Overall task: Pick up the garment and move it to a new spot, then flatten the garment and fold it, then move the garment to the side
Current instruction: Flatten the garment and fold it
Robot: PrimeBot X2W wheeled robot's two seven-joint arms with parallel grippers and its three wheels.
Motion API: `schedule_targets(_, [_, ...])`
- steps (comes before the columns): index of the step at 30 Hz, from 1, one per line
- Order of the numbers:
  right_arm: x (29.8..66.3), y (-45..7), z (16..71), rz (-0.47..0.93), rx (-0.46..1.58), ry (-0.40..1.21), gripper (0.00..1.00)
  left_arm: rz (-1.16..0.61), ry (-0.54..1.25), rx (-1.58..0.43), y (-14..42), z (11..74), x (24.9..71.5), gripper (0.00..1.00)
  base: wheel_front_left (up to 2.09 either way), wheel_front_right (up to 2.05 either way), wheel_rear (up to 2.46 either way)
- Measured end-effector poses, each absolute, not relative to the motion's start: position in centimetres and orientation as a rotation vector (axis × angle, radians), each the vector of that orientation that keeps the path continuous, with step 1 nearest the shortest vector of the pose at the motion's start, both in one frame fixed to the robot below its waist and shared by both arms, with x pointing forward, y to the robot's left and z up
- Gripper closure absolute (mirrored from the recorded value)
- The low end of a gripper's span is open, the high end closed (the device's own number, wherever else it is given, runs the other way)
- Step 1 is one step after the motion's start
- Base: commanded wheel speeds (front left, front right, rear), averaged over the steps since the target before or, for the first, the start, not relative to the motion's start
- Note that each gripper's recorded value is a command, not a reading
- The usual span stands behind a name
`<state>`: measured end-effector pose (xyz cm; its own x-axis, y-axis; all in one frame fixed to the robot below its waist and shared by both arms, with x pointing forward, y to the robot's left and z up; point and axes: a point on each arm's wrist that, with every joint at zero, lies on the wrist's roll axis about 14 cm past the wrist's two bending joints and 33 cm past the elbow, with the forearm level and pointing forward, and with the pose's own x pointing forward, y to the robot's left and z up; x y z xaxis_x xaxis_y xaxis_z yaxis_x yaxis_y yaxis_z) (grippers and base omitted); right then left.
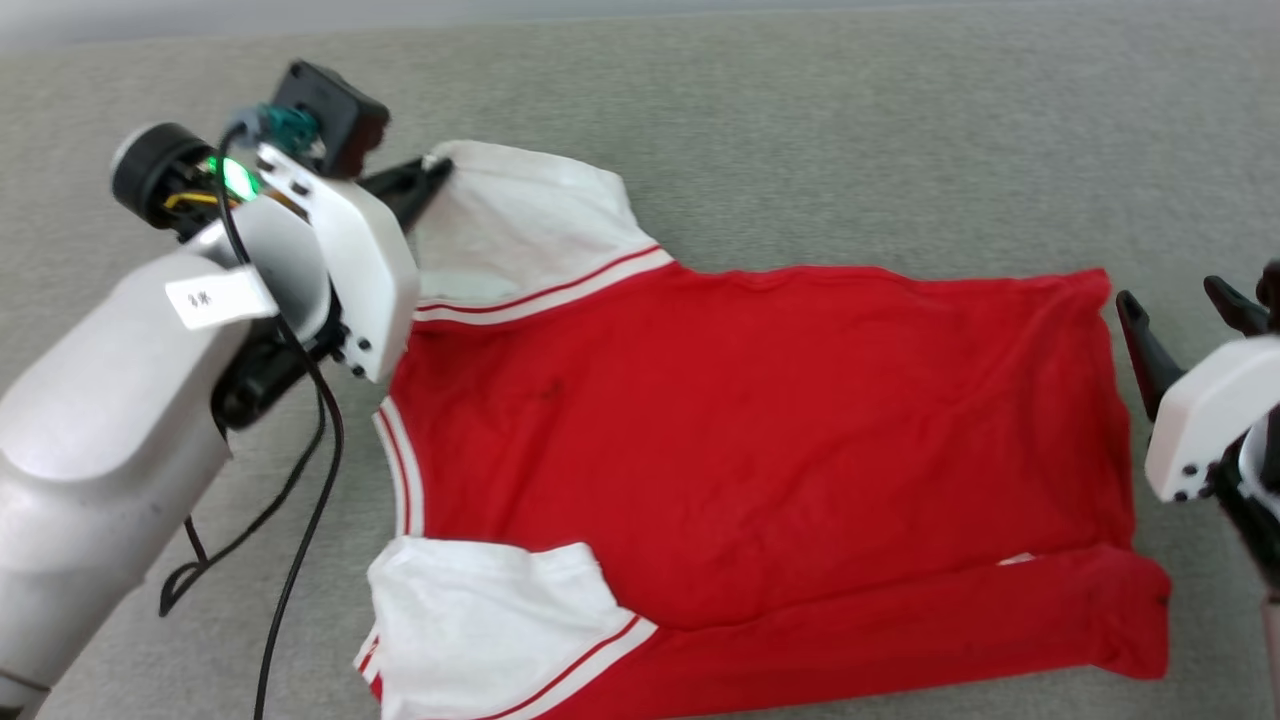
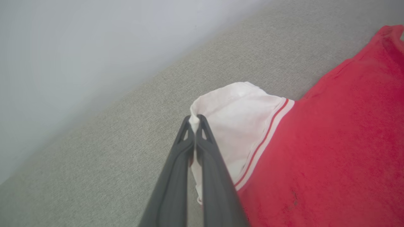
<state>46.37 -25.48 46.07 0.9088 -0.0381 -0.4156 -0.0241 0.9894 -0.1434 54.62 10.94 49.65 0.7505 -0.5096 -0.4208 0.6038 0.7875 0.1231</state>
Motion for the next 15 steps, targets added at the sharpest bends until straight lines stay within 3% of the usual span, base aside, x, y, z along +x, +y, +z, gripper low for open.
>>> schedule_targets(7, [48.1, -25.4, 42.8, 0.018, -0.104, 0.722, 0.00, -0.624, 0.340, 0.261, 11.3, 50.9, 52.1, 1.00, 0.00, 0.00, 0.00])
schedule_targets(15, [49.2, -24.9, 40.6, 0.039, -0.106, 0.825, 0.00, -0.625, 0.333, 0.261, 11.5, 50.8, 51.6, 1.00, 0.00, 0.00, 0.00])
